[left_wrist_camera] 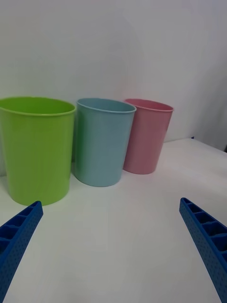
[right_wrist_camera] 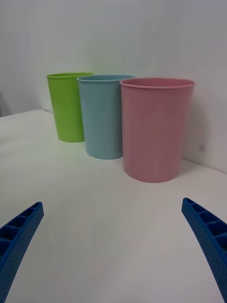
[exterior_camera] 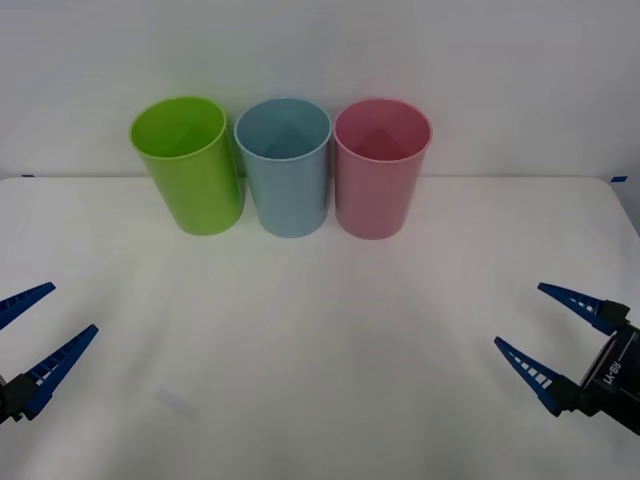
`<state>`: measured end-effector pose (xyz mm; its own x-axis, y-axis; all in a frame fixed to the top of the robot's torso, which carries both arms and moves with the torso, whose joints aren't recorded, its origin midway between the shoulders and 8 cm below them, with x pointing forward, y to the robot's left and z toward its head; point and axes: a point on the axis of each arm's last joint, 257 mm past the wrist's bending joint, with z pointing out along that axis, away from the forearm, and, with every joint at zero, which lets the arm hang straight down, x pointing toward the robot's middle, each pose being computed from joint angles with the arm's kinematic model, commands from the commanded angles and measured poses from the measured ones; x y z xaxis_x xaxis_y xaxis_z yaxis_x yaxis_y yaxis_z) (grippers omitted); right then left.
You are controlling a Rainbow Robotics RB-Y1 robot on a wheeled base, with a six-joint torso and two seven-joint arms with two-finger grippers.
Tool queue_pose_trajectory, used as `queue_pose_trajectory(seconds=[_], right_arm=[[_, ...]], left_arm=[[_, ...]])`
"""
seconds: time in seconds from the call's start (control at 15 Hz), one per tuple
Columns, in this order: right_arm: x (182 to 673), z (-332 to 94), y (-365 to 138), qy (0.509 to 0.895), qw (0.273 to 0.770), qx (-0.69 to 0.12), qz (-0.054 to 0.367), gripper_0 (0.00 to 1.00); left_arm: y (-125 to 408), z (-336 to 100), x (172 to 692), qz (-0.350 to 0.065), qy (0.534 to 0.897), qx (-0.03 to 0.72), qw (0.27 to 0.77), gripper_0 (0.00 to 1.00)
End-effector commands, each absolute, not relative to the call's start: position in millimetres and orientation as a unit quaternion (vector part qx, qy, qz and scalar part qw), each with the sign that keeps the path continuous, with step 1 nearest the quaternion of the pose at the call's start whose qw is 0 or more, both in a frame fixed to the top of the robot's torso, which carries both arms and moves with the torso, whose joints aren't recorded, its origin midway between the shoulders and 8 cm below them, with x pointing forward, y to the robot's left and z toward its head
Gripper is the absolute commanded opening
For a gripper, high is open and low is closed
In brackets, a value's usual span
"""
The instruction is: Grasp the object on the table and drop it into the matching bin: aluminum can to the light blue bin, PET bottle to the pink bin.
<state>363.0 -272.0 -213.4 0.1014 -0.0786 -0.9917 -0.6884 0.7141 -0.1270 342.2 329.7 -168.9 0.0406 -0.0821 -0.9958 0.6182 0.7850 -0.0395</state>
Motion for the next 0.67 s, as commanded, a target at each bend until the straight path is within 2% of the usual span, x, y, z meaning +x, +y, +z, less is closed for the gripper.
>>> queue_pose_trajectory(seconds=[0.07,0.67], right_arm=[[351,-221,-282,0.641,0.671,-0.297,0.222,1.00],[338,-234,-292,0.658,0.664,-0.280,0.218,1.00]], left_arm=[[330,-169,342,-0.253,0.645,0.208,0.691,1.00],[330,-169,342,-0.253,0.645,0.208,0.691,1.00]])
